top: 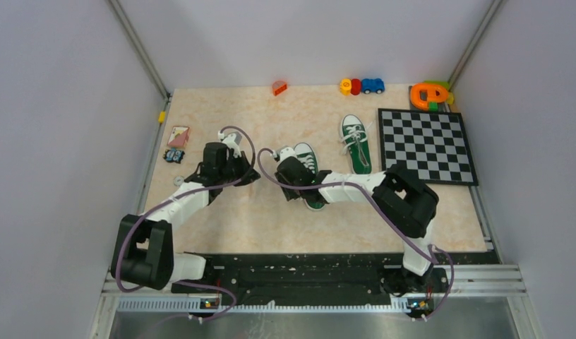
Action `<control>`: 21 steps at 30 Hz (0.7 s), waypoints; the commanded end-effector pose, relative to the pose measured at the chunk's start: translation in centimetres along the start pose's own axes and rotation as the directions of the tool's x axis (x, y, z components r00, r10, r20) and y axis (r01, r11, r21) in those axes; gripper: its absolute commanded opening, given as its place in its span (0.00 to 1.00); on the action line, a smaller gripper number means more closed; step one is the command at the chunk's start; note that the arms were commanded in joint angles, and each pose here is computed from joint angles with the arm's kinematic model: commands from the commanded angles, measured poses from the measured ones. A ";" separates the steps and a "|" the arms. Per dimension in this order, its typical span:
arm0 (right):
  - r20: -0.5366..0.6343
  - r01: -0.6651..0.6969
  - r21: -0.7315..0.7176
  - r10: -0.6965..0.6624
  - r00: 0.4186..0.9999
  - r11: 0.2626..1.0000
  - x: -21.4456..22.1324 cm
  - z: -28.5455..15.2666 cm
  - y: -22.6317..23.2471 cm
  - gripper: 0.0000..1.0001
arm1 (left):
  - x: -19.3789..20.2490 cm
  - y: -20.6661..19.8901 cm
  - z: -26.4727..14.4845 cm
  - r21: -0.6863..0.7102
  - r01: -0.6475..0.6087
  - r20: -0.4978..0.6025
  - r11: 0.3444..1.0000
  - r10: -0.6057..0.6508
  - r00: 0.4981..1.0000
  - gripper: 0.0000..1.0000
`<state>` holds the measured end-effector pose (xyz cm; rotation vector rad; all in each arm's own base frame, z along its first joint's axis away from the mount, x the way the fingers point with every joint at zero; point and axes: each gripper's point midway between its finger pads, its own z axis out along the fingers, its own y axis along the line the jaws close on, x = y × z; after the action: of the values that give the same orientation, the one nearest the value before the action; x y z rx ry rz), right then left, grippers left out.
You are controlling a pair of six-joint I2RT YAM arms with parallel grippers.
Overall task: Tie the shoes
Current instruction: Cross the shoelace with the shoelace.
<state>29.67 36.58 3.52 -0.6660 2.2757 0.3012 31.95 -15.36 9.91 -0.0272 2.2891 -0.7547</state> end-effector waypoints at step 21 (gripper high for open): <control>0.233 -0.167 -0.214 0.216 0.948 0.963 -10.0 -11.5 -2.3 0.00 | -1.6 -0.7 -1.0 0.042 -0.021 0.097 0.999 0.017 0.995 0.00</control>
<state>28.86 35.88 11.14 -0.6204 2.2123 0.5090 31.80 -14.80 10.14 -0.0573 2.2617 -0.7509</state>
